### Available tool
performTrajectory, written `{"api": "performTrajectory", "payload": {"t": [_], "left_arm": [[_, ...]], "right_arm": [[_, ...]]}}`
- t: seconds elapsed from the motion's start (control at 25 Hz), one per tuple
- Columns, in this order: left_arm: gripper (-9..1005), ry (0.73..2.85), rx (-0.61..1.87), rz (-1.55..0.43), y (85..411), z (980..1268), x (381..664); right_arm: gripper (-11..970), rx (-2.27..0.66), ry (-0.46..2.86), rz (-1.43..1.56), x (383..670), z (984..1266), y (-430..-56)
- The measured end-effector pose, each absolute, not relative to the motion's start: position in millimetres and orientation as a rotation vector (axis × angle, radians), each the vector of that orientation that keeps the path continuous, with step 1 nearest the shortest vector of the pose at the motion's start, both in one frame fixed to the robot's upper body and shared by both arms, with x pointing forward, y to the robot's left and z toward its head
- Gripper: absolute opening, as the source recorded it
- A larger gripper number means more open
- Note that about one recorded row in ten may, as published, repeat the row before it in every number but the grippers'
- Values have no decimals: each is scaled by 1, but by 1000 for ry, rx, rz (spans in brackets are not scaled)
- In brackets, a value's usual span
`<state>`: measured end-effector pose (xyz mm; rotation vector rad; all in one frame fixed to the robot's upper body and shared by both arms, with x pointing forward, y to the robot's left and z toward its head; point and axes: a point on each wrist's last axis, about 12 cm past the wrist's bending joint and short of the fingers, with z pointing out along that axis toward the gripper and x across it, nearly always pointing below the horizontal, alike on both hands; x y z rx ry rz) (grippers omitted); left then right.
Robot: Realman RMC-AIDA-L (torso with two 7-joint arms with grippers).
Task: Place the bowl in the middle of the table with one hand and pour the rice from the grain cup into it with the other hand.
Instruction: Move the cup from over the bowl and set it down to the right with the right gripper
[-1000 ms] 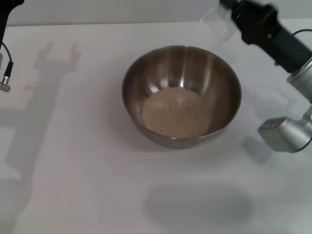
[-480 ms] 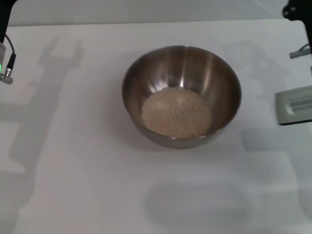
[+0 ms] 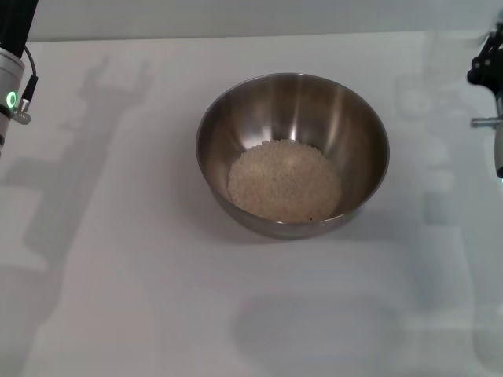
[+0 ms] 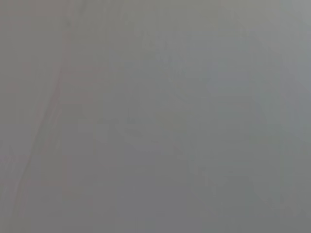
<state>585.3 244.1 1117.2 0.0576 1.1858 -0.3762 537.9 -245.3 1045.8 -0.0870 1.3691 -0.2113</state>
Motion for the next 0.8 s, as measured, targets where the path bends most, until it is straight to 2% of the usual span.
{"api": "performTrajectory", "payload": {"t": [0.4, 0.8], "left_arm": [[723, 1191, 62, -379, 243, 1115, 584], [722, 1188, 65, -384, 244, 1114, 580]], "right_arm": [[16, -54, 1569, -94, 542, 1023, -244], [16, -69, 1666, -55, 544, 1012, -242]]}}
